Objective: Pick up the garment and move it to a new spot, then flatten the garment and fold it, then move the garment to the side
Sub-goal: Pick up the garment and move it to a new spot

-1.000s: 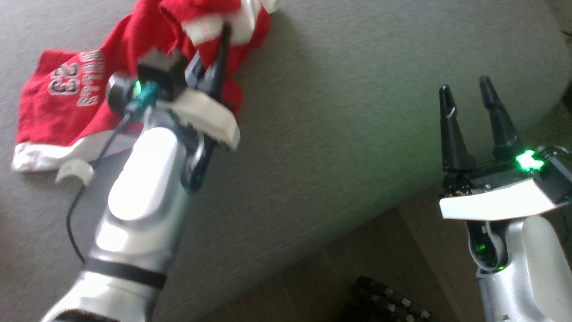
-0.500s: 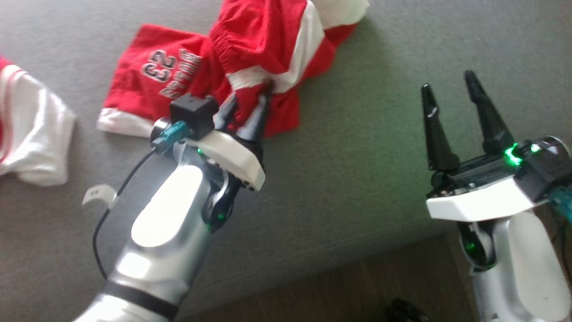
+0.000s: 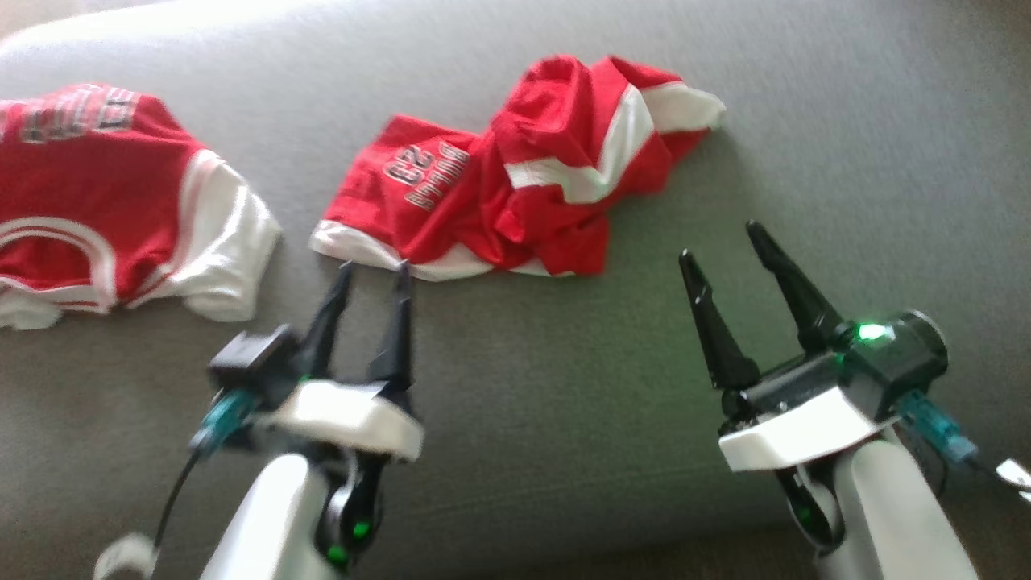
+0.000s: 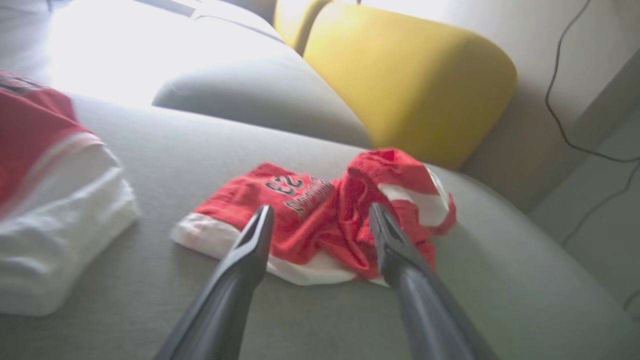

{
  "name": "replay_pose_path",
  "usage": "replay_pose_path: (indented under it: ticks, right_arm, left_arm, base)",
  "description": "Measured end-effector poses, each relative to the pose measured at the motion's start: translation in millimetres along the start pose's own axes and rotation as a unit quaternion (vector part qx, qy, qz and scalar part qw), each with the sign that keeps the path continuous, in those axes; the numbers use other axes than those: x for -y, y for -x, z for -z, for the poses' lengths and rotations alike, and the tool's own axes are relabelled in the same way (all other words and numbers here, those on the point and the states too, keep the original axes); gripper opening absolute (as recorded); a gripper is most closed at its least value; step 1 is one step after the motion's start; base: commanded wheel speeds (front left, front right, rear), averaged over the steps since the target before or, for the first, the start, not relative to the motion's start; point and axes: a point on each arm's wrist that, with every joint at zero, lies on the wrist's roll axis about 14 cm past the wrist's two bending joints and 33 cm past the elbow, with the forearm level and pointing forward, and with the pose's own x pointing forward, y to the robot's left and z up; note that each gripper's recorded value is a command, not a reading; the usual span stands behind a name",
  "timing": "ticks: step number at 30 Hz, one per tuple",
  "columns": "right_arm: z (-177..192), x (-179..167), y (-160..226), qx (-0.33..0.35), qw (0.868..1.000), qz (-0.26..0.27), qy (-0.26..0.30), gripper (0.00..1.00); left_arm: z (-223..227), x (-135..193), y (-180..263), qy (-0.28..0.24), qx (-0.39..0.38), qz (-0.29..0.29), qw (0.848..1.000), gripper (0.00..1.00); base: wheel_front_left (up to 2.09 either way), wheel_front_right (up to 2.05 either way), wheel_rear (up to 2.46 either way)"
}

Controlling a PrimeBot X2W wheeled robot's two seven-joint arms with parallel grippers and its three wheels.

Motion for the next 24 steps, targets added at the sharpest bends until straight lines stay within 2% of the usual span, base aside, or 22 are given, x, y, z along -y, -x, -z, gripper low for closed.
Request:
replay_pose_path:
  ticks: [5,10,15,21,24]
  right_arm:
    - [-8.1,-18.0,6.7,0.008,1.0,-0.023,-0.002,1.0]
    - [-13.4,-29.8,18.6,0.012,0.999,-0.036,-0.005,1.0]
    - [-14.4,-34.7,35.2,0.009,0.999,-0.039,-0.007,1.0]
    - [-5.6,-27.0,46.7,-0.007,1.0,-0.026,-0.002,1.0]
    - [-2.7,-27.7,51.5,-0.012,1.0,-0.026,-0.002,1.0]
  left_arm:
    - [-40.1,-25.4,41.2,-0.035,0.061,-0.069,0.995,1.0]
    - [-66.9,-42.2,79.3,-0.083,0.103,-0.124,0.983,1.0]
    - [-77.4,-52.2,115.9,-0.094,0.122,-0.169,0.973,1.0]
    - [-85.3,-51.8,133.2,-0.147,0.132,-0.178,0.964,1.0]
    - [-84.8,-53.2,138.2,-0.154,0.131,-0.183,0.962,1.0]
  base:
    - [0.0,0.0,0.0]
    - [0.0,0.0,0.0]
    - [0.0,0.0,0.0]
    - [0.0,0.0,0.0]
    - [0.0,0.0,0.0]
